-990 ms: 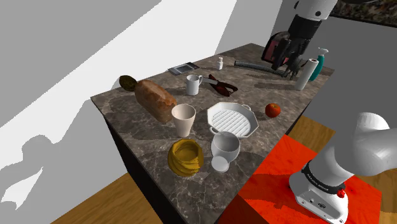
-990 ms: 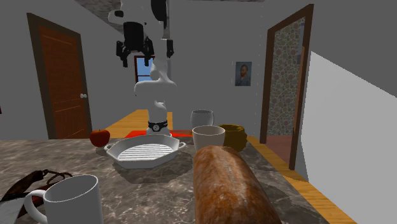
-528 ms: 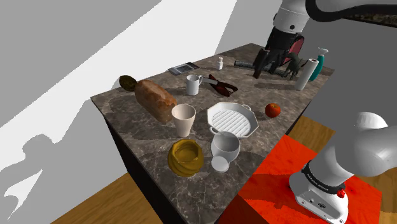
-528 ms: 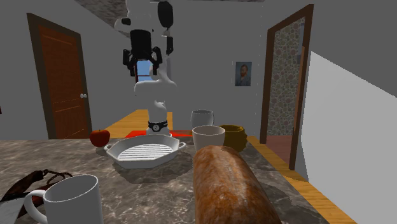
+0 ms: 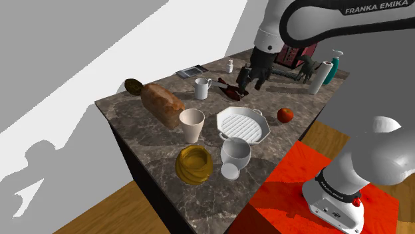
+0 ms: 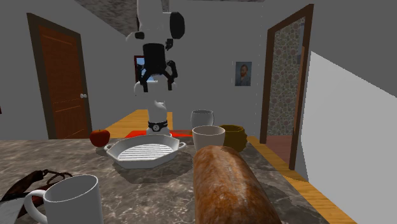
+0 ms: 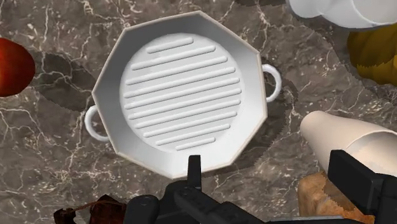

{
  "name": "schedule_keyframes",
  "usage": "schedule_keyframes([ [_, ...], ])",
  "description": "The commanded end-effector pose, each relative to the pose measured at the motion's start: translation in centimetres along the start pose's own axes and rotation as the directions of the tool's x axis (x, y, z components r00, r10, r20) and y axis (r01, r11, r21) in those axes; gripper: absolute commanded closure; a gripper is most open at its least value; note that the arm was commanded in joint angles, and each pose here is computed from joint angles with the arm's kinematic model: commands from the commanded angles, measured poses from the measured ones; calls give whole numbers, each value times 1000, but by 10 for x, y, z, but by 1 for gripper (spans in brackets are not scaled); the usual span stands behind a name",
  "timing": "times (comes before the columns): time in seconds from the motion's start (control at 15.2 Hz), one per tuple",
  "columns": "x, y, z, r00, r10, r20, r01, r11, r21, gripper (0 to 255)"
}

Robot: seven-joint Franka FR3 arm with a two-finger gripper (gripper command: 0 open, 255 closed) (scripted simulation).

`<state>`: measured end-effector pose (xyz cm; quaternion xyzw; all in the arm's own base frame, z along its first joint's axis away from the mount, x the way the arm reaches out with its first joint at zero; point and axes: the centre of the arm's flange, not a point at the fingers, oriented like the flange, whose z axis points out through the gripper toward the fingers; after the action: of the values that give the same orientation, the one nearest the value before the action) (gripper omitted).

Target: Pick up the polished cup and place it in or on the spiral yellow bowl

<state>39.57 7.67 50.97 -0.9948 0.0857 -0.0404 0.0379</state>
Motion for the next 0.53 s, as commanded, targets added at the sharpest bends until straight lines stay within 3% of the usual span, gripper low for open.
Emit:
schedule_keyframes([
  [0.0, 12, -17, 18, 1000, -1, -1, 1, 1000, 8, 0],
  [0.46, 49, -75, 75, 1000, -8, 0, 8, 999, 34, 0],
])
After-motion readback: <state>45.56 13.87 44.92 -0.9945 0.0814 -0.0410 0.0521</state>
